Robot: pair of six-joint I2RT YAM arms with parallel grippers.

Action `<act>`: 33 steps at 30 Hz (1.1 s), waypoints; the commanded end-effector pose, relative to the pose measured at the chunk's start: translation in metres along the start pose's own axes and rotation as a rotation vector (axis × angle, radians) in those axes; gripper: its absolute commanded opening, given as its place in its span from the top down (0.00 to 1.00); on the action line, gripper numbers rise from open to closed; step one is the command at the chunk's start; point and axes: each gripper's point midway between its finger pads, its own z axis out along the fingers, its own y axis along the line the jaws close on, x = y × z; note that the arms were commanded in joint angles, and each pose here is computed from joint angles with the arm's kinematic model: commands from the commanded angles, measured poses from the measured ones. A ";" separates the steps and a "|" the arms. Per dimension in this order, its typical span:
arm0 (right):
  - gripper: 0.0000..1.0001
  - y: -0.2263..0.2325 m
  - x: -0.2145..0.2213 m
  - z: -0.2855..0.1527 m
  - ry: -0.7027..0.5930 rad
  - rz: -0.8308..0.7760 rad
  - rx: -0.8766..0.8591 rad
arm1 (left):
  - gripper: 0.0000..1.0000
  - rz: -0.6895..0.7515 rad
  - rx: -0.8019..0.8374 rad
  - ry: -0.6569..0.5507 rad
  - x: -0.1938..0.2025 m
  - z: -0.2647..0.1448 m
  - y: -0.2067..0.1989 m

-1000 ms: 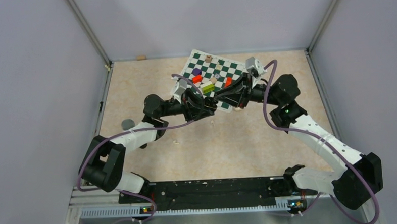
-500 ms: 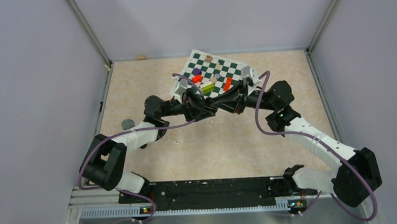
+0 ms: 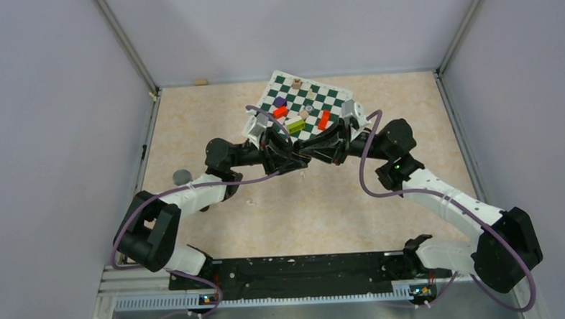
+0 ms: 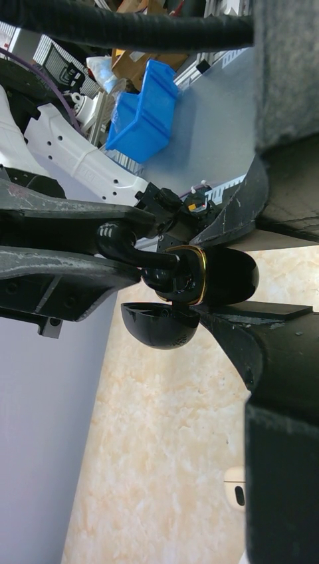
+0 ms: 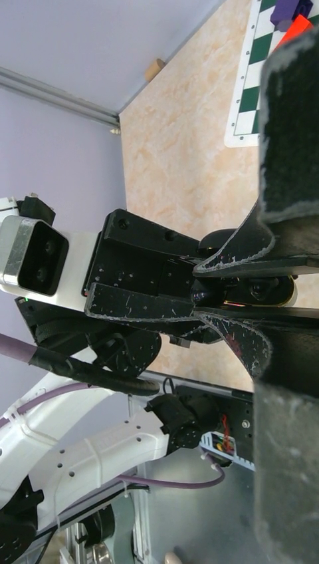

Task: Insert the wireless bluetooth earbuds into the charging case
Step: Place the earbud in the charging case.

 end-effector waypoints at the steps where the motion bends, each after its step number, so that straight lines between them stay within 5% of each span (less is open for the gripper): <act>1: 0.95 0.004 -0.007 0.005 -0.041 -0.066 -0.021 | 1.00 0.030 0.038 -0.008 -0.003 0.003 -0.008; 33: 0.98 0.018 -0.004 0.009 -0.058 -0.003 -0.068 | 1.00 0.082 0.076 -0.027 -0.009 0.002 -0.020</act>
